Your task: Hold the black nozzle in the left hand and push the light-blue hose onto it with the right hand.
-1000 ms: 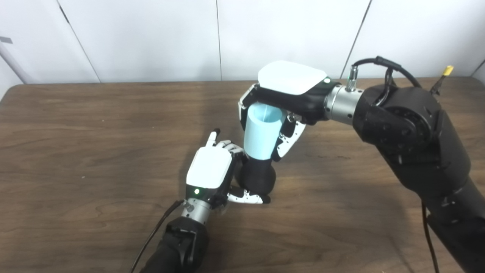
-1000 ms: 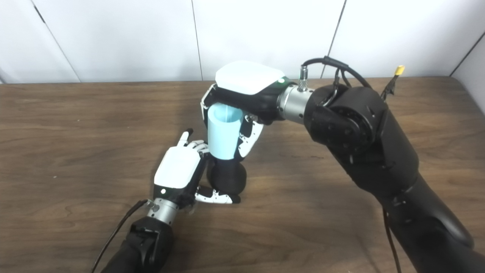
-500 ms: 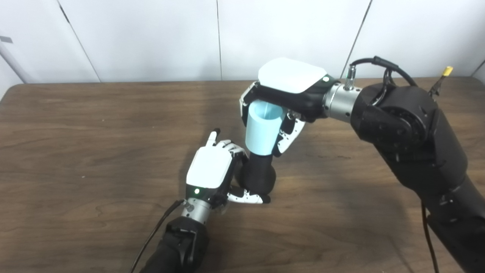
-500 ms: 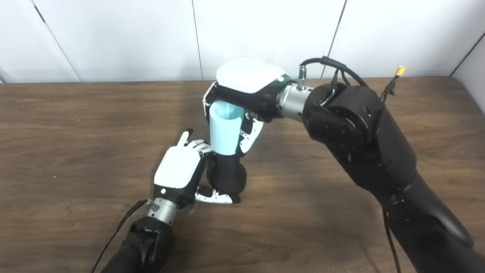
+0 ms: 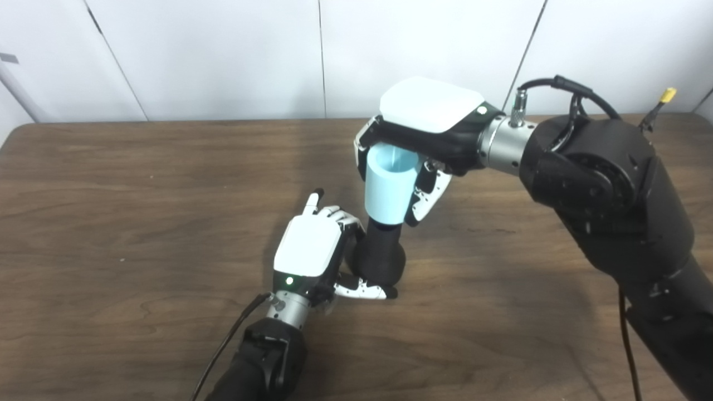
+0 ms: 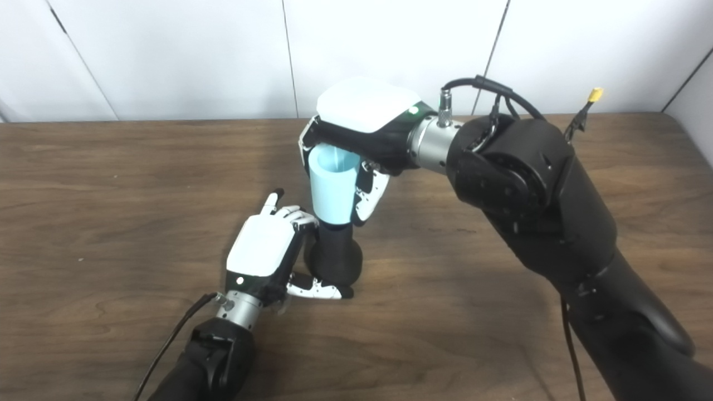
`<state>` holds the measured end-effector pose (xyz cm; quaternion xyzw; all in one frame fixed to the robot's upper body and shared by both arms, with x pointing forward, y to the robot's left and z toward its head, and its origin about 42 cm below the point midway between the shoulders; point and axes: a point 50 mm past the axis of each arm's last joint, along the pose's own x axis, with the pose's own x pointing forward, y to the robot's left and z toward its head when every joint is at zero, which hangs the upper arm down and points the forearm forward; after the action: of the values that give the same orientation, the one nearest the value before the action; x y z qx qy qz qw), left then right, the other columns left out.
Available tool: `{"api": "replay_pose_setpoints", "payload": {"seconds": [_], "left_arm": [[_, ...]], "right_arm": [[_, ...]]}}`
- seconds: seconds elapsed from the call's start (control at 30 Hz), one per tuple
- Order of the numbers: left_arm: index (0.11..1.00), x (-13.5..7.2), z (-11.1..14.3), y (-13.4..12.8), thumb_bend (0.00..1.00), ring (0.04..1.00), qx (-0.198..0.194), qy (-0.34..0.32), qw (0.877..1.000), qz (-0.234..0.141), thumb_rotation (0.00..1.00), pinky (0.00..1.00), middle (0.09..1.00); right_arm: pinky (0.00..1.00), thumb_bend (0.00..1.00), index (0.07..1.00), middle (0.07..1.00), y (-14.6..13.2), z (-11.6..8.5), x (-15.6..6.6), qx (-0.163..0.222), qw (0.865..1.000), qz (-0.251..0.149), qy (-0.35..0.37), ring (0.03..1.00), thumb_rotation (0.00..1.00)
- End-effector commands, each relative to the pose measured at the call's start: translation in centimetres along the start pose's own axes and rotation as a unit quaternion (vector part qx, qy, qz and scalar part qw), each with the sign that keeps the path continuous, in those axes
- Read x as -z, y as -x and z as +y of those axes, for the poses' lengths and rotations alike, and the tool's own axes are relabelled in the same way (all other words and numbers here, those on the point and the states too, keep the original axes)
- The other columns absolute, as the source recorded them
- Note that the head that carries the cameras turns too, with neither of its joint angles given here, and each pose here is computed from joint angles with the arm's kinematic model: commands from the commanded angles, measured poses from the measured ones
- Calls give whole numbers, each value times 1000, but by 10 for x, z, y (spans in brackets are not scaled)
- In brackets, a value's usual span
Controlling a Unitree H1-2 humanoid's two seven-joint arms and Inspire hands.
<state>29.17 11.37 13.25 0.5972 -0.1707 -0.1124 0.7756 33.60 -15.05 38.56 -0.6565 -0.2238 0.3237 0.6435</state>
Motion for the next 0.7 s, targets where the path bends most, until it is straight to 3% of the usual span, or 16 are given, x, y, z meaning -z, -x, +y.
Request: {"api": "replay_pose_setpoints", "payload": {"seconds": [0.0, 0.1, 0.43, 0.67], "left_arm": [[482, -4, -2, 4, 524, 800, 12, -3, 1000, -8, 52, 1000, 688], [482, -4, -2, 4, 524, 800, 12, -4, 1000, -9, 52, 1000, 688], [482, -3, -1, 5, 524, 802, 13, -3, 1000, -9, 51, 1000, 688], [482, -4, -2, 5, 524, 800, 12, -2, 1000, -8, 51, 1000, 687]], "right_arm": [[254, 513, 506, 501, 2, -18, -5, 29, 999, -8, 15, 360, 0], [299, 513, 491, 523, 2, -15, -4, 27, 1000, -9, 11, 377, 0], [240, 513, 511, 510, -1, -6, -2, 19, 1000, -19, 10, 367, 0], [269, 514, 491, 520, -3, -3, -2, 19, 1000, -15, 15, 370, 0]]}}
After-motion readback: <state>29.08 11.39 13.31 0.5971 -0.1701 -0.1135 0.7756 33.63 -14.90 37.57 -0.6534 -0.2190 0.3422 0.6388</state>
